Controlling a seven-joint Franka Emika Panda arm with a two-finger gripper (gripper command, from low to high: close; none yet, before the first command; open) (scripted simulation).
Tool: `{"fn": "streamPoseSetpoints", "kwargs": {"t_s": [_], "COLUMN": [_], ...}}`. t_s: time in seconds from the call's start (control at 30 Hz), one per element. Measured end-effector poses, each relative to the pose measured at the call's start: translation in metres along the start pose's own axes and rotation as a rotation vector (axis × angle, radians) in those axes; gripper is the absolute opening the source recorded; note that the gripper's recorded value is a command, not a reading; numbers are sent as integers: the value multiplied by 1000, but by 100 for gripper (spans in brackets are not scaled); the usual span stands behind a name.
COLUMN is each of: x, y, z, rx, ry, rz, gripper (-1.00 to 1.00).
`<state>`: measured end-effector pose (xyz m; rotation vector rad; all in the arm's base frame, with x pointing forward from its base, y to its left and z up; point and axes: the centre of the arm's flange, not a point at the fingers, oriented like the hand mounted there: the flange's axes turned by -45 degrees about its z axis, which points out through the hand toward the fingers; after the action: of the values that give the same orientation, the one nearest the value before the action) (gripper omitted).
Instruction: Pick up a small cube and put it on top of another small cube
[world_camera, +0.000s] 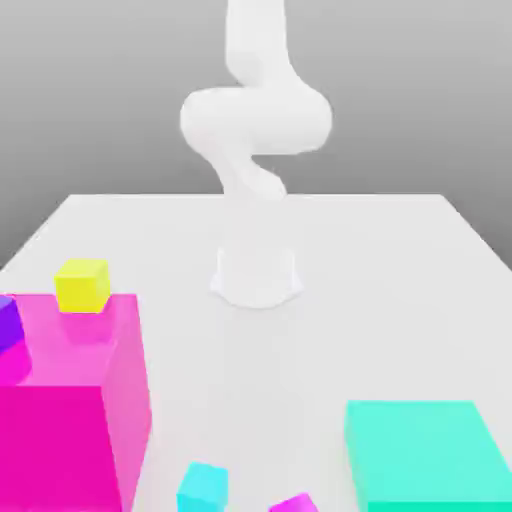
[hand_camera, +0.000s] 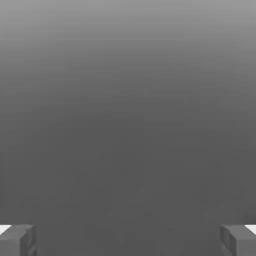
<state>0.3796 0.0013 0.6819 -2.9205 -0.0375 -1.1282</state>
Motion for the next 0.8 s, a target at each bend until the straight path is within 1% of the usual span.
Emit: {"fn": "streamPoseSetpoints", "kwargs": {"t_s": [0.2,0.4,0.6,0.8], "x": [-2,-27,-73,-138], "y": [-5,-15,-26,-34], "z": [109,213,310,397], "rx": [43,79,112,138], "ry": [-152,-298,-443,-588], "rz": [-81,-161,-246,-331], "gripper": [0,0,0,0]}}
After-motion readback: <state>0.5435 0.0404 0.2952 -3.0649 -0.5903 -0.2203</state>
